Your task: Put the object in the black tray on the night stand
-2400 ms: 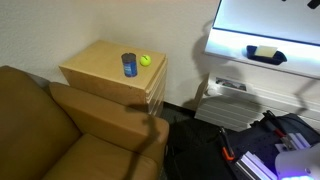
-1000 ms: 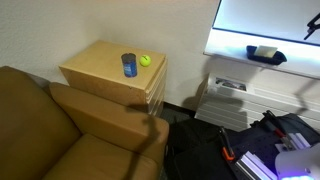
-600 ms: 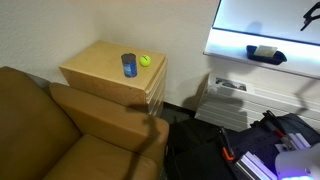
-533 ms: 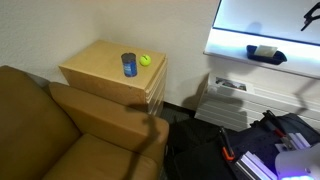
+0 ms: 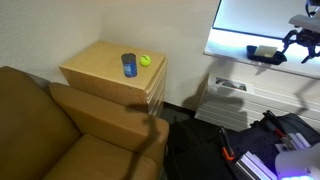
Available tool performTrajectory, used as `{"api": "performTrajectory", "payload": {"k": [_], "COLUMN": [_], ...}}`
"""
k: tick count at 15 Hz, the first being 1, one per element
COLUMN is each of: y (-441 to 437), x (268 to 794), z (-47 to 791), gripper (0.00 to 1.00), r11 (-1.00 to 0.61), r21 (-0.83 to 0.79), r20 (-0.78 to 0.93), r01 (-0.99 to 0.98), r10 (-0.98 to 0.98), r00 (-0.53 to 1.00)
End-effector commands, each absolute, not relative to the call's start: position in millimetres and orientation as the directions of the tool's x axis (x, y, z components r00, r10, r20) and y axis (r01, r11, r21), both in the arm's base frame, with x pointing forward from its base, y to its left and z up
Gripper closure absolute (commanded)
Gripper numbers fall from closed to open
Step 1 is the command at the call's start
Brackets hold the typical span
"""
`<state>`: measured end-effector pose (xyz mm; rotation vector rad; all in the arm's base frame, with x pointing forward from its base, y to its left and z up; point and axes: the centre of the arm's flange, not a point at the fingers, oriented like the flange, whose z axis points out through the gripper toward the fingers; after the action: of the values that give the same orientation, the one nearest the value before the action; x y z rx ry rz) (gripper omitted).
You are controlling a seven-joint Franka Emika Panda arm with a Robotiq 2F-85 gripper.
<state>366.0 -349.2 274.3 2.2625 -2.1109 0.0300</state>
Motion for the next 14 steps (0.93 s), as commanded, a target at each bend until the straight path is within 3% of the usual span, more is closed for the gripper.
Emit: {"api": "performTrajectory", "payload": {"k": [1,6,7,9,10,14], "y": [-400,-474,-440,-459,-447,-454], "x": [438,489,460,471,465,458], "z": [247,275,268,277,271,235], "gripper": [0.0,0.0,0.0,0.0,0.0,0.0], "r11": [0.125,0.376,0.29,0.34,0.286,0.398], "r21": [-0.019,-0.107,-0.107,-0.119,-0.107,-0.159], "r20": [0.099,0.153,0.151,0.167,0.157,0.132], "r01": [-0.992,-0.92,-0.951,-0.933,-0.952,-0.904], "r10": [-0.987,-0.908,-0.941,-0.919,-0.941,-0.898], "r00": [-0.127,-0.389,-0.304,-0.356,-0.301,-0.419]}}
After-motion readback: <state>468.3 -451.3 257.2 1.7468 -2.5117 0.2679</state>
